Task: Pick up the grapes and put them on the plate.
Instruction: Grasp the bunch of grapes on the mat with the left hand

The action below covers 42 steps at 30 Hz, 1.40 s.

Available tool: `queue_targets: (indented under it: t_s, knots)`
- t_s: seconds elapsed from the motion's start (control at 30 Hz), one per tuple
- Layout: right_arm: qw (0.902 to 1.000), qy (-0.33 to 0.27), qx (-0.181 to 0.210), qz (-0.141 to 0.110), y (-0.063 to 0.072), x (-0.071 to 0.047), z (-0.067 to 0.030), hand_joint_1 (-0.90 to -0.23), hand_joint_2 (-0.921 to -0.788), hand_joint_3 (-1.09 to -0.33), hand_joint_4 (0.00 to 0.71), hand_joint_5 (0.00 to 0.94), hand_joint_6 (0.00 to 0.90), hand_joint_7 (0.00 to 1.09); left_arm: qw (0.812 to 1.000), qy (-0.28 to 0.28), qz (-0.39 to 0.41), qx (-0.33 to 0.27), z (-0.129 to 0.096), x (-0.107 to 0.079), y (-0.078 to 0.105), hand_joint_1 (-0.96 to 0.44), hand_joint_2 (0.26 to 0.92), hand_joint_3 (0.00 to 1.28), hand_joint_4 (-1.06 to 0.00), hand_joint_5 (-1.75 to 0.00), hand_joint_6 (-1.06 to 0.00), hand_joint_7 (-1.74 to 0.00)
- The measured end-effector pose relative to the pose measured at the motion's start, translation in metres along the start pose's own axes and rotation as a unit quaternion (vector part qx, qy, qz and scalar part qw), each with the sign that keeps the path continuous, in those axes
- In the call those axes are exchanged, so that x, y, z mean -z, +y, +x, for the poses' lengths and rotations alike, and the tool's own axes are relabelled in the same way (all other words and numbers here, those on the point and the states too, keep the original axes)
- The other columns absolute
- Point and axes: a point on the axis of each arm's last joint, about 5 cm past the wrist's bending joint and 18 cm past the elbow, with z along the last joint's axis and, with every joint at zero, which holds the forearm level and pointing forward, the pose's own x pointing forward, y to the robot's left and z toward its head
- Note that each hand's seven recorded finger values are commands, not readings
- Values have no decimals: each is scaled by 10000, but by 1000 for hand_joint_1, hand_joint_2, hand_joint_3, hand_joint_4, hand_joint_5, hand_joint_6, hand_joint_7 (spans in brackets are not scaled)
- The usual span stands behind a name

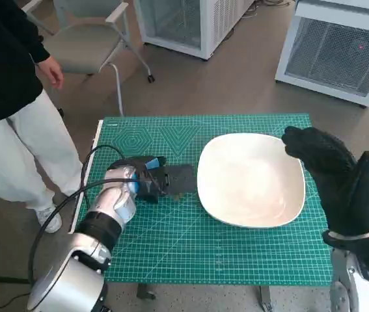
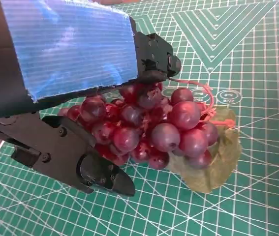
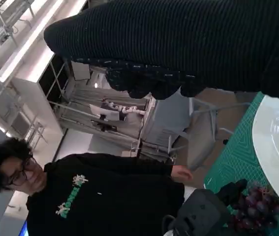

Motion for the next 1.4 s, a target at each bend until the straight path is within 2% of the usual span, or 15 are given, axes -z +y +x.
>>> queue_targets:
  t_s: [0.43,0.7,0.77,0.83,0.87,0.9,0.97,1.03,1.1,1.23,1.4]
  knots:
    - [10000,-12,-10,-5,7,-8,-14,-552,-921,-594,387,155,59,719,9997,57,216,121,8,-96,-33,-156,769,9,-53,-9,-220,-1]
    - [10000,-16,-7,-13,8,-16,-31,-552,-921,-594,388,152,59,721,9997,50,224,88,10,-106,-42,-66,793,14,-208,-103,-263,-15]
    - [10000,-18,-7,-14,8,-17,-32,-552,-921,-594,389,152,59,721,9998,42,204,44,10,-105,-42,-27,811,15,-185,-275,-288,-12]
    - [10000,-16,-7,-14,8,-17,-33,-552,-921,-593,389,151,59,721,9998,28,177,-20,10,-105,-42,19,830,13,-134,-635,-324,-9]
    - [10000,-14,-7,-14,8,-17,-33,-552,-921,-593,390,151,59,721,9999,19,160,-61,11,-105,-43,67,827,57,-159,-846,-346,-10]
    - [10000,-11,-6,-13,8,-17,-33,-553,-921,-592,390,151,59,721,9998,7,140,-108,11,-106,-43,126,812,134,-228,-1022,-367,-10]
    - [10000,-5,-6,-12,9,-16,-33,-553,-921,-592,391,150,60,721,9997,-23,101,-214,11,-108,-45,257,733,388,-402,-1267,-410,-12]
    - [10000,-3,-7,-10,9,-16,-33,-553,-921,-592,391,149,60,720,9994,-57,82,-341,13,-107,-50,335,630,637,-499,-1405,-446,-13]
    - [10000,-2,-7,-10,9,-16,-33,-553,-921,-591,392,148,60,720,9988,-95,93,-476,16,-105,-64,371,591,776,-510,-1516,-486,-19]
    - [10000,-2,-6,-9,9,-15,-33,-553,-921,-591,393,147,61,720,9967,-195,261,-743,29,-100,-121,380,638,816,-429,-1648,-534,-27]
    - [10000,-3,-4,-7,9,-16,-34,-553,-921,-591,394,145,61,719,9945,-347,502,-853,47,-89,-208,387,619,900,-397,-1723,-533,-17]
